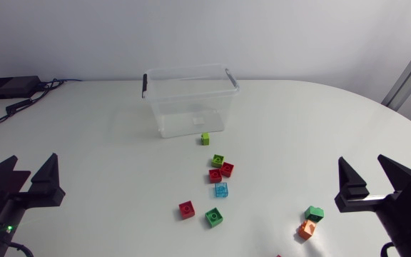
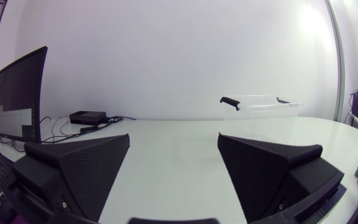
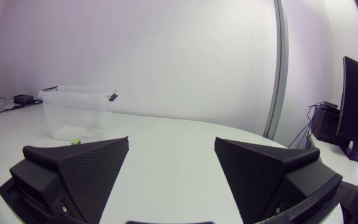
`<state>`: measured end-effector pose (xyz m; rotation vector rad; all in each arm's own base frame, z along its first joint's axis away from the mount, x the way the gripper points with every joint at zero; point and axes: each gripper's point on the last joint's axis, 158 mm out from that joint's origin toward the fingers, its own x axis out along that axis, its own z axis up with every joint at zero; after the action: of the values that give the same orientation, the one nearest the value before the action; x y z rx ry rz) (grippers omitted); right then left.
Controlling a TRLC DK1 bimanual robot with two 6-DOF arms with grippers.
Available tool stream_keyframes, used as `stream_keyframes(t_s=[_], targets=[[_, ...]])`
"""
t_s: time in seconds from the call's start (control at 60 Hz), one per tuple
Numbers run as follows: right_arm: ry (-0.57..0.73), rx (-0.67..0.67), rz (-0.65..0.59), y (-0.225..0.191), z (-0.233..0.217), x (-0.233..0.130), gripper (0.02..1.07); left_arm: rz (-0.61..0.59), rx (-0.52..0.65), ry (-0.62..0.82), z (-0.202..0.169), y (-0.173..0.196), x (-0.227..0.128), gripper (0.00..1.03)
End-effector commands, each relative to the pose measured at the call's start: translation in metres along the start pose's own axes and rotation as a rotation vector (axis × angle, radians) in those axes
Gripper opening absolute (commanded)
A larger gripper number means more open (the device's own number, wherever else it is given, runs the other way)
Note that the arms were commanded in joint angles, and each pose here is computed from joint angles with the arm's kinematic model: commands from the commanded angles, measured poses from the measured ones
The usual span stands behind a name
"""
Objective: Place the duplo bricks in the container
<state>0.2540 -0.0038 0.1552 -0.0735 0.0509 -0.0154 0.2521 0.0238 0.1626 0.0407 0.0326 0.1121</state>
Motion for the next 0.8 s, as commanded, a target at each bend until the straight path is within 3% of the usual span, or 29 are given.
stream_keyframes(t_s=[0.0, 0.783], targets=[[0.038, 0.020, 0.014, 0.004, -0.014, 0.001, 1.02, -0.001, -0.017, 0.006, -0.006, -0.001, 0.000, 0.99], [0.007, 0.021, -0.002, 0.000, -0.006, 0.000, 1.02, -0.014, -0.020, -0.022, 0.008, -0.003, -0.002, 0.99]])
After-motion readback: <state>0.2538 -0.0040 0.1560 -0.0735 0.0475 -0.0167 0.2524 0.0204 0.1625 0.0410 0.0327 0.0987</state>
